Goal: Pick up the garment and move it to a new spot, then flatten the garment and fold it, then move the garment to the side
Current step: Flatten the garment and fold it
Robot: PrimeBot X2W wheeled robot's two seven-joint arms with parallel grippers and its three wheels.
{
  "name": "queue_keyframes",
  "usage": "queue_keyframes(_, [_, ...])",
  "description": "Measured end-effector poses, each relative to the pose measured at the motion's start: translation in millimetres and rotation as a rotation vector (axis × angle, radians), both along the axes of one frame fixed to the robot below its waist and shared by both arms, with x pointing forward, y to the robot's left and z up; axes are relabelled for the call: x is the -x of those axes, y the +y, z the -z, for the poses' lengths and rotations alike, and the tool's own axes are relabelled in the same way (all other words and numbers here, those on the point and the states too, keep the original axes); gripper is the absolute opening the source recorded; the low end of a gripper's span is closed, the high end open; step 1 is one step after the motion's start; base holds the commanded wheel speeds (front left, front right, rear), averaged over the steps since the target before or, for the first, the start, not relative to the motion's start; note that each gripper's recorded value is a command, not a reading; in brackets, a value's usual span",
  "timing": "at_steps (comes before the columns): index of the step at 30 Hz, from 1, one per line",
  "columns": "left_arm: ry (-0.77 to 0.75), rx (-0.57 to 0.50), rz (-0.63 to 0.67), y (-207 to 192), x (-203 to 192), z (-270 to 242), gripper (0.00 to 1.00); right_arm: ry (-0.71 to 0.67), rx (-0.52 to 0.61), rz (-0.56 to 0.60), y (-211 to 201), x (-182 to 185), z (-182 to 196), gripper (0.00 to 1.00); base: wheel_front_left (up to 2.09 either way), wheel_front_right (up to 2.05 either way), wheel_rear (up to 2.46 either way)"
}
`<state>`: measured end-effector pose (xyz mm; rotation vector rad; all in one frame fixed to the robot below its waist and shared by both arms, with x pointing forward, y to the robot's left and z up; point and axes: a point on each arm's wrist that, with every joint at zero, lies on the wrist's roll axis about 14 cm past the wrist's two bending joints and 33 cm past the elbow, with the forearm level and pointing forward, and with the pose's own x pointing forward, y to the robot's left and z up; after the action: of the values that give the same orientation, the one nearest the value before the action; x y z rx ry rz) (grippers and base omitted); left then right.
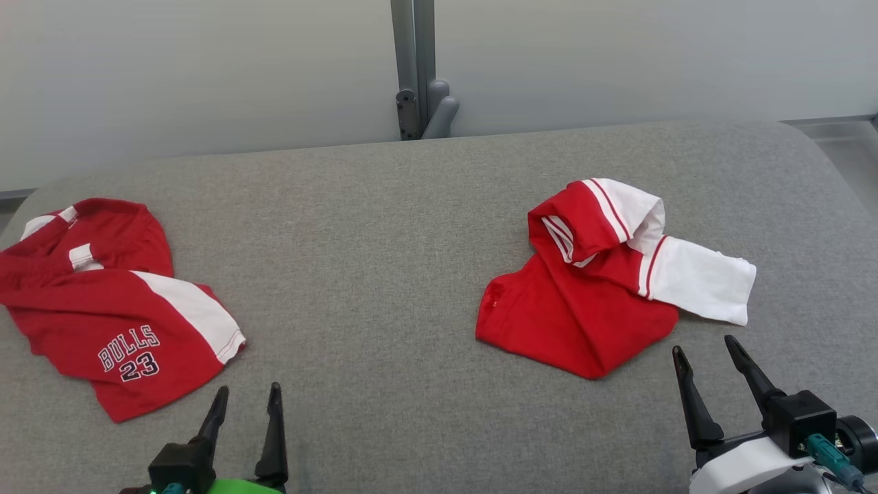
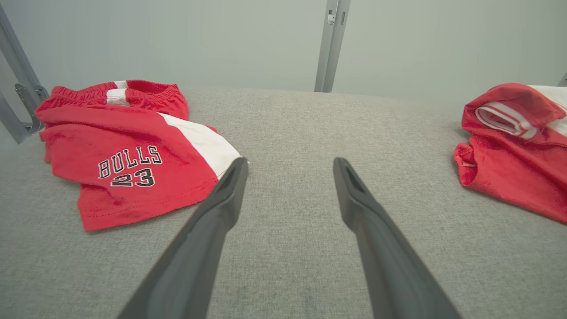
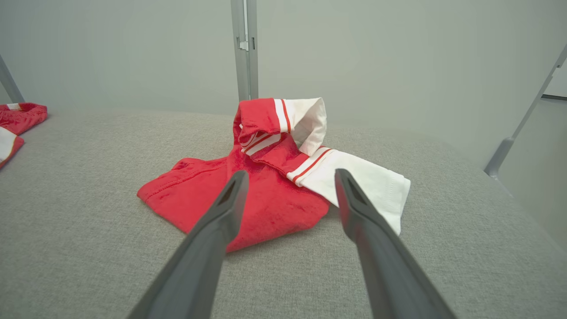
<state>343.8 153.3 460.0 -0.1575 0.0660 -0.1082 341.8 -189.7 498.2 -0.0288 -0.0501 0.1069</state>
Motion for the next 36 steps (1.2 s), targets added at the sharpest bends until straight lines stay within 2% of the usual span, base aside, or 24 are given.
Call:
queue_keyframes(5, [-0.016, 0.017, 0.118, -38.3, -15.4, -6.4, 1.0, 0.006, 0.004, -0.006, 0.1, 1.7, 1.5, 1.0, 0.0, 0.0, 0.0])
queue_keyframes(11, [-0.024, 0.029, 0.357, -116.2, -39.0, -14.9, 1.0, 0.002, 0.007, 0.027, -10.4, 4.3, -0.3, 1.0, 0.0, 0.0, 0.0])
queue_keyframes(19, [0.096, 0.002, 0.587, -190.2, -59.7, 6.8, 1.0, 0.014, -0.005, 0.11, -32.9, 9.2, 2.0, 1.0, 0.0, 0.0, 0.0])
queue_keyframes(29, [0.273, -0.041, 0.701, -228.5, -69.3, 51.1, 1.0, 0.061, -0.011, 0.228, -61.6, 22.1, 14.2, 1.0, 0.0, 0.0, 0.0])
queue_keyframes(35, [0.366, -0.055, 0.716, -231.3, -63.8, 75.9, 1.0, 0.068, -0.011, 0.249, -66.5, 21.5, 15.4, 1.0, 0.0, 0.0, 0.0])
queue_keyframes(36, [0.374, -0.054, 0.715, -231.2, -63.5, 78.3, 0.94, 0.069, -0.01, 0.252, -67.4, 21.9, 15.9, 1.0, 0.0, 0.0, 0.0])
